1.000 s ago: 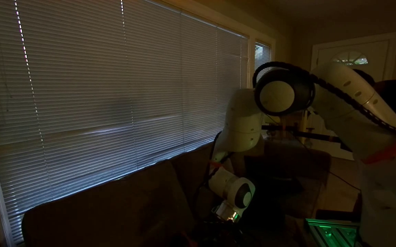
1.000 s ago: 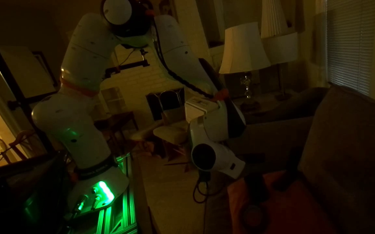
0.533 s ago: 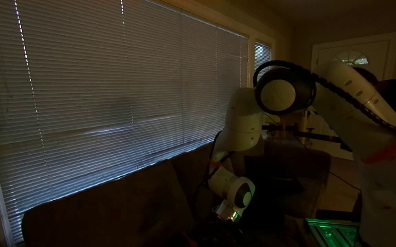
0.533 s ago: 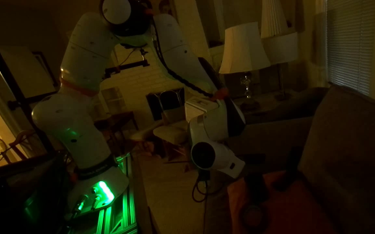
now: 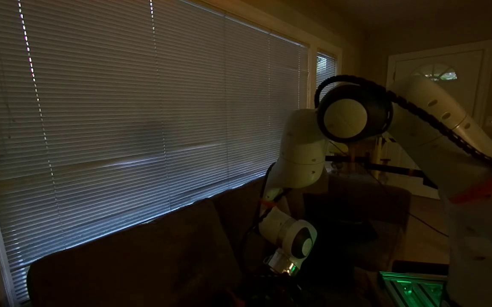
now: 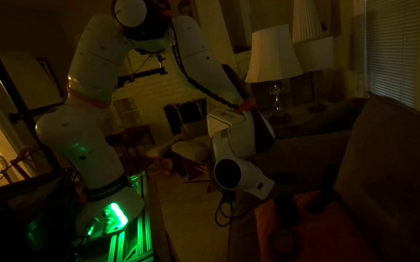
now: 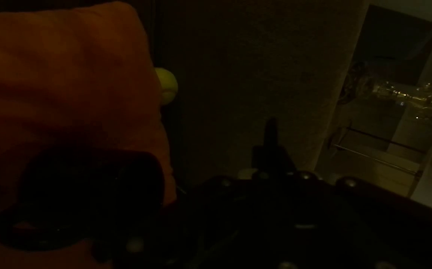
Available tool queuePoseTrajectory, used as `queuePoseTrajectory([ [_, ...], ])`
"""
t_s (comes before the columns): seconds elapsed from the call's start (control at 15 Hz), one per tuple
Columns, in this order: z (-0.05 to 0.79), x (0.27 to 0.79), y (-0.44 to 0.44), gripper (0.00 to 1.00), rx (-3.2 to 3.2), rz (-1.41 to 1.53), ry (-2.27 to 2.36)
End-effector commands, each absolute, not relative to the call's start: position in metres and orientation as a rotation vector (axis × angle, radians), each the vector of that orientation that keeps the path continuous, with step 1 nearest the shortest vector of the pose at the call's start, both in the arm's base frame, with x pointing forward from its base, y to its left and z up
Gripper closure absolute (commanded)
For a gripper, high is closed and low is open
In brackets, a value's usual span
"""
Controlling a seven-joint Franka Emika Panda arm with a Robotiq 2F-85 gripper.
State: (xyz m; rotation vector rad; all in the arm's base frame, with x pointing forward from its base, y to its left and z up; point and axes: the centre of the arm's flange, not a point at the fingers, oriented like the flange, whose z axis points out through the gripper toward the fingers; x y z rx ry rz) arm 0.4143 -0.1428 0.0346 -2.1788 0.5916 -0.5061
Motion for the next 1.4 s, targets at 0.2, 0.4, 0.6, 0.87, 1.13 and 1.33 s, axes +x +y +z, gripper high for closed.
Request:
queuePoseTrajectory([
  [0.2, 0.035, 0.414, -0.143, 0.94, -2.179, -0.506, 0.592],
  [0.4, 0.031, 0.414, -0.146, 0.99, -2.174, -0.519, 0.610],
  [0.6, 0.032, 0.406, -0.156, 0.99, -2.168, -0.534, 0.627],
  [0.87, 0.031, 0.393, -0.171, 0.99, -2.166, -0.549, 0.667],
  [1.13, 0.027, 0.381, -0.184, 0.99, -2.189, -0.542, 0.712],
  [1.33, 0.027, 0.376, -0.187, 0.99, -2.208, -0.536, 0.733],
])
